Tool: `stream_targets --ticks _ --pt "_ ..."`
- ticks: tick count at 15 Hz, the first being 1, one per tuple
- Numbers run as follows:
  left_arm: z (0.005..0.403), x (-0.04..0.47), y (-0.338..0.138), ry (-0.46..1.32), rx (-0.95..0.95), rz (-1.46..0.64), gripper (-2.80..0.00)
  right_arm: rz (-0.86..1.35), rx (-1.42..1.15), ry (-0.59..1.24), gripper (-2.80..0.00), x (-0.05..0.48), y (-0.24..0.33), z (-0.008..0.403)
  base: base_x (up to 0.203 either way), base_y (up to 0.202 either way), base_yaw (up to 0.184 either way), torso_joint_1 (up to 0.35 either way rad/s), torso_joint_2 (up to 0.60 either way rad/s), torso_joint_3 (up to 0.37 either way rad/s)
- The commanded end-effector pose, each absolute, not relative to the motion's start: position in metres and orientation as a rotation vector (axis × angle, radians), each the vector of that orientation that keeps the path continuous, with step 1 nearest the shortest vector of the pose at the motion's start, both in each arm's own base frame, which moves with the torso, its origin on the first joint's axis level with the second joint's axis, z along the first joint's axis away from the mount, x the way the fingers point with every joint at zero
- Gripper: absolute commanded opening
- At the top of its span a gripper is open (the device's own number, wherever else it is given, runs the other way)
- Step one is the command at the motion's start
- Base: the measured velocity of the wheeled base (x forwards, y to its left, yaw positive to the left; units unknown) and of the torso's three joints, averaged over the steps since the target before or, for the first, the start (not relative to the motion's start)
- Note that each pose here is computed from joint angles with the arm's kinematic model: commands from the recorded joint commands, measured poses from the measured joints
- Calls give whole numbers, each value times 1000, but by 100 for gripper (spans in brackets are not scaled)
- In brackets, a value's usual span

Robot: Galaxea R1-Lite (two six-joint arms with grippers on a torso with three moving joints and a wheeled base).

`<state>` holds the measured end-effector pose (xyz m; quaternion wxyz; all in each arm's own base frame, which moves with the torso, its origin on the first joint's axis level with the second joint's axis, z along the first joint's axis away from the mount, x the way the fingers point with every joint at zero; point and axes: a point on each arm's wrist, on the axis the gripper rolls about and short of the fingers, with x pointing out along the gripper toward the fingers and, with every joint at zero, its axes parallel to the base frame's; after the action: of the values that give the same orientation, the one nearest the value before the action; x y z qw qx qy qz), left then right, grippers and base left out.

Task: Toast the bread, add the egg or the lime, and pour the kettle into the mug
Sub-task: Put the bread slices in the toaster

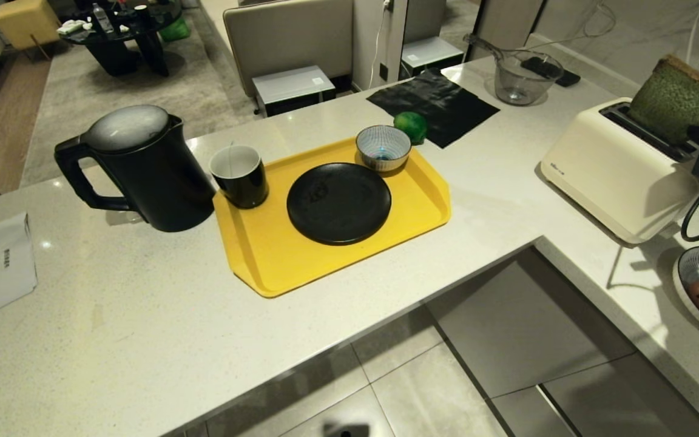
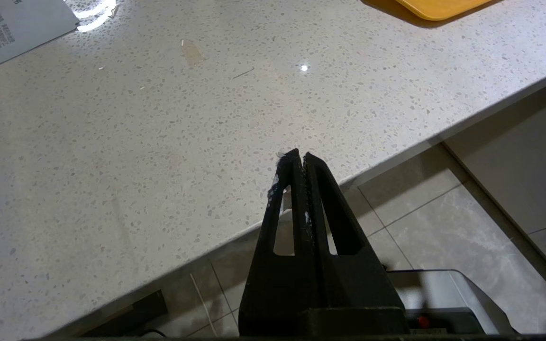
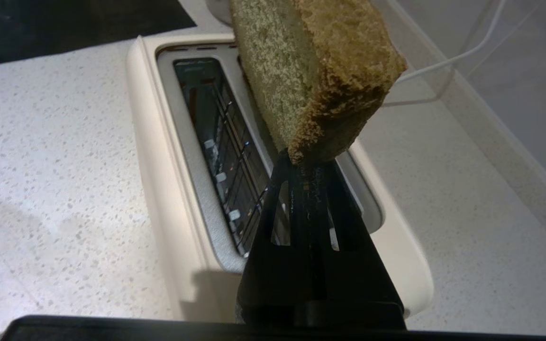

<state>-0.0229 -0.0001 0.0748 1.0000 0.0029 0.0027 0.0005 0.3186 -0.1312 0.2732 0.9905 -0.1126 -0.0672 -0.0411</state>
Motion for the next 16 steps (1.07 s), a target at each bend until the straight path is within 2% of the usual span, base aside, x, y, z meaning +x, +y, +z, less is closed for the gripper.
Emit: stream_targets --ticks 1,16 --pt "75 -23 0 6 6 2 -280 -86 -234 -156 -280 321 -132 278 0 0 0 0 0 0" --pt "75 -23 0 6 6 2 -280 -129 -220 -142 -280 339 -145 270 0 0 0 0 0 0"
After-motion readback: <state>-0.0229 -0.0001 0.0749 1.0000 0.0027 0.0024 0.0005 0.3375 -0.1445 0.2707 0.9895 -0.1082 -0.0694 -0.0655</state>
